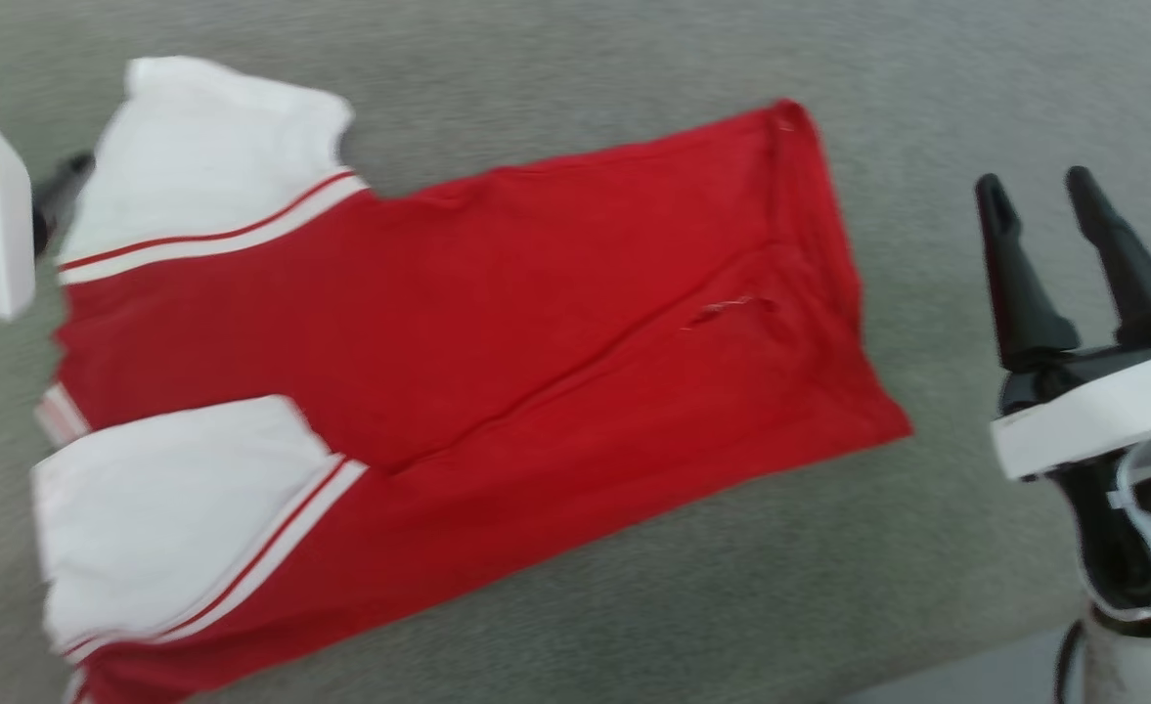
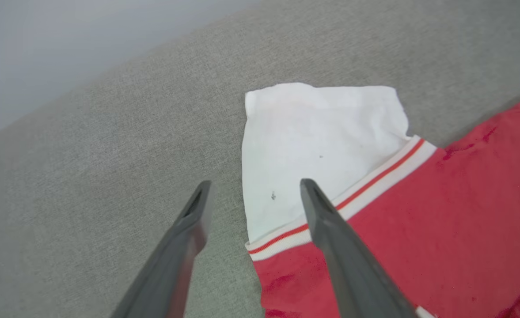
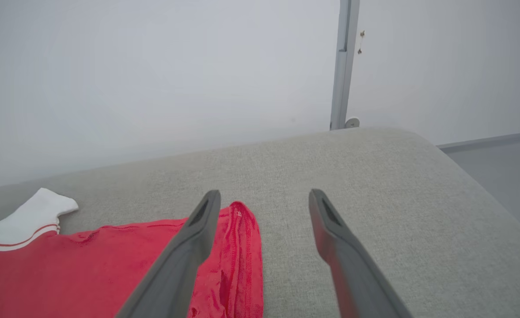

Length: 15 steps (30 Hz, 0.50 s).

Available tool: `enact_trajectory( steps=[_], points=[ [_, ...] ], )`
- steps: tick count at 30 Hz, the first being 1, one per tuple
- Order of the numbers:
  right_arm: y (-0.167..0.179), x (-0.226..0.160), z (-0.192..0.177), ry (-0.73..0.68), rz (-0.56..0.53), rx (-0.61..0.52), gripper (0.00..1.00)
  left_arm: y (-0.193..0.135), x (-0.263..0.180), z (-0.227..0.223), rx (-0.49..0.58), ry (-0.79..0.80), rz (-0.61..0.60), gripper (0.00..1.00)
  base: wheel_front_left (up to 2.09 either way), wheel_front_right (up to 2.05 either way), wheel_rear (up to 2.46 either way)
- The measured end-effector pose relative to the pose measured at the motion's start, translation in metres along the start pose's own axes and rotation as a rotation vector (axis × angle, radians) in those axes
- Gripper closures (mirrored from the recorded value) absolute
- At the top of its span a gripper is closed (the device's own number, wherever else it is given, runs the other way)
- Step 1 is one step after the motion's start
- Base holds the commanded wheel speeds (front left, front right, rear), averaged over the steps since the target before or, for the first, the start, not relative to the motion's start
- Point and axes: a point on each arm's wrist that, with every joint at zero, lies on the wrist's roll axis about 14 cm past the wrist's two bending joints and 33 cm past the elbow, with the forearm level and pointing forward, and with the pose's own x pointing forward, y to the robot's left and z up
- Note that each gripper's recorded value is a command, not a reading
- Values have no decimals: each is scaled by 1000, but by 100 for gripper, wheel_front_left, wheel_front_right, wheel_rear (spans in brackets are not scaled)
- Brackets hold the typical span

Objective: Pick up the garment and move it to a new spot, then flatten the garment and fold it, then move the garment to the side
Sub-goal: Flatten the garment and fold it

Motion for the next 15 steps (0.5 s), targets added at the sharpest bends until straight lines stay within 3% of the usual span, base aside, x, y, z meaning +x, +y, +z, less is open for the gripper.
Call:
enact_trajectory(
  steps=[9,15],
  points=[
    [-10,-11,-21,8,-35,33,0,-10,62,27,17,10,-51,0,0,0,0],
    [-8,-5,-37,56,-30,30,0,-8,105,-4,-49,172,-33,0,0,0,0]
  ],
)
